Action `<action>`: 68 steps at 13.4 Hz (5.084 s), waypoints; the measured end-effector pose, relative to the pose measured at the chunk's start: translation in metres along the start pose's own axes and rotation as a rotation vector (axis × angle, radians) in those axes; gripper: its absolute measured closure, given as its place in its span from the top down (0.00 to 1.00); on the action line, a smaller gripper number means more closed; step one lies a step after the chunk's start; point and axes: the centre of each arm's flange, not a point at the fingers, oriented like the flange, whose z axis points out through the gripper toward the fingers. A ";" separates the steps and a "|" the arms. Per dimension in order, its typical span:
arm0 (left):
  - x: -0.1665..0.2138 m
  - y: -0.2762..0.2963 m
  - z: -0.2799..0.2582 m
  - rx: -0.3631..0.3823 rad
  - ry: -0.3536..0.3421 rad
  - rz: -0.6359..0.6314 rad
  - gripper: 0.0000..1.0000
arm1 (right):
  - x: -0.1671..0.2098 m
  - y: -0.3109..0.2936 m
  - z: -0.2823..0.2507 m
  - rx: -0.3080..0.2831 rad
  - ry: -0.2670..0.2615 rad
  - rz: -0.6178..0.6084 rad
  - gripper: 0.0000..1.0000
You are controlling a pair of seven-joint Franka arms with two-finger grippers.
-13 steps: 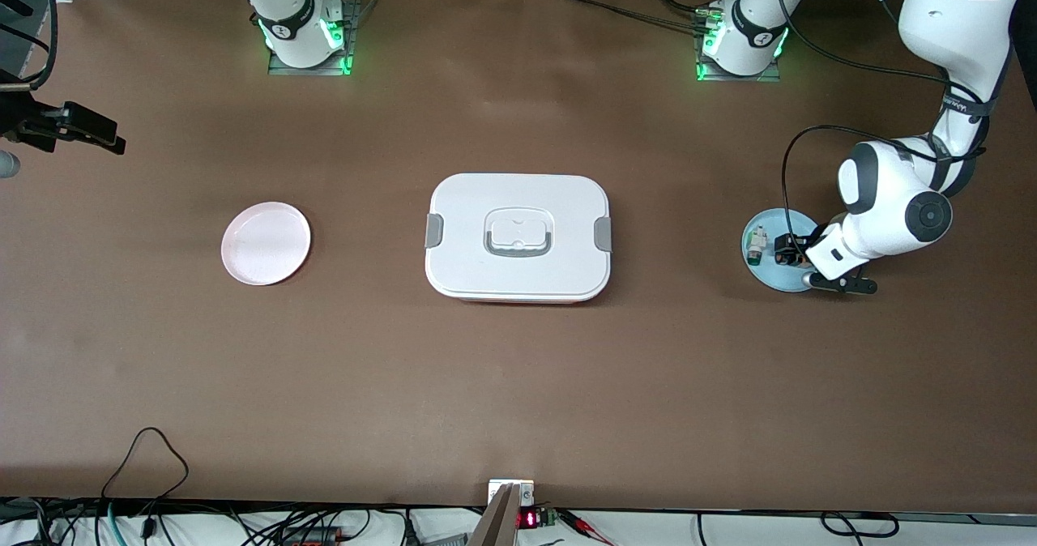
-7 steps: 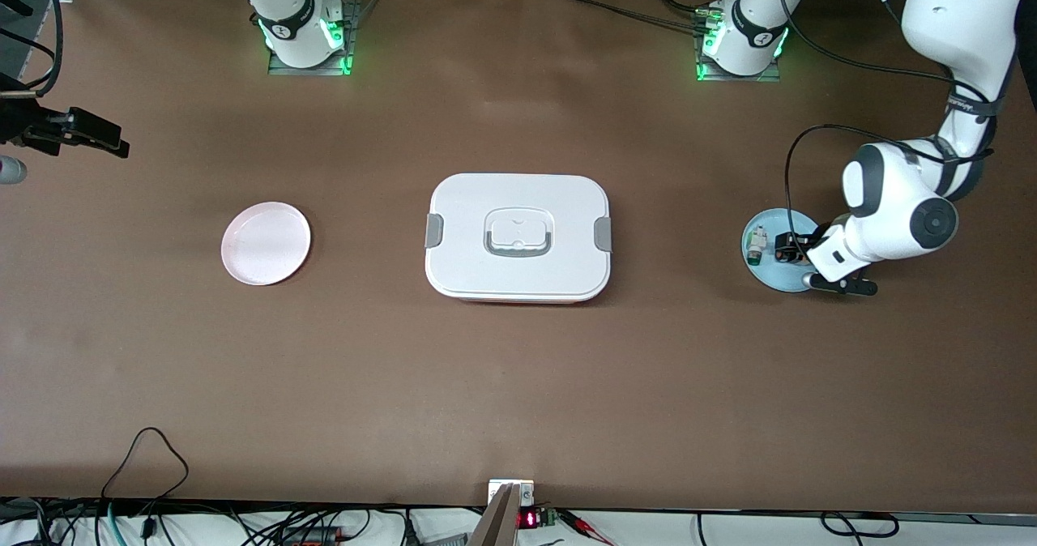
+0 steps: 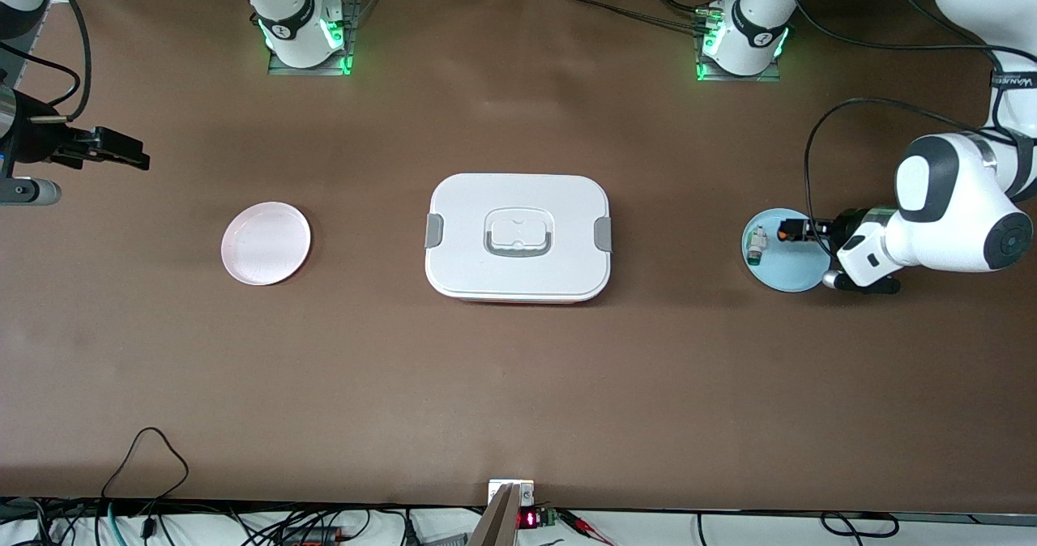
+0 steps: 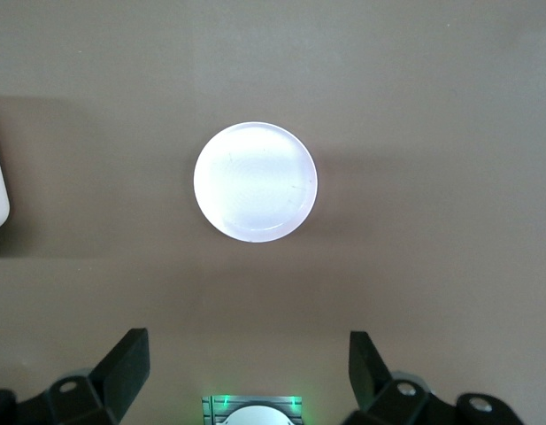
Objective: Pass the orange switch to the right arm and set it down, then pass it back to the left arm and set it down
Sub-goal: 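Lift the orange switch with the left gripper over the white box, then hold the switch with the left gripper while the right gripper reaches it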
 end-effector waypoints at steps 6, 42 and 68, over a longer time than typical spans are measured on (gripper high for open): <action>-0.060 0.125 -0.057 -0.060 -0.134 -0.115 0.72 | -0.002 0.000 -0.003 0.007 0.006 0.001 1.00; -0.099 0.466 -0.107 -0.988 -0.748 -0.924 0.72 | 0.026 -0.242 -0.024 1.362 -0.061 -0.142 1.00; -0.095 0.463 -0.108 -0.994 -0.749 -0.930 0.72 | -0.018 -0.304 0.015 1.525 -0.024 -0.133 1.00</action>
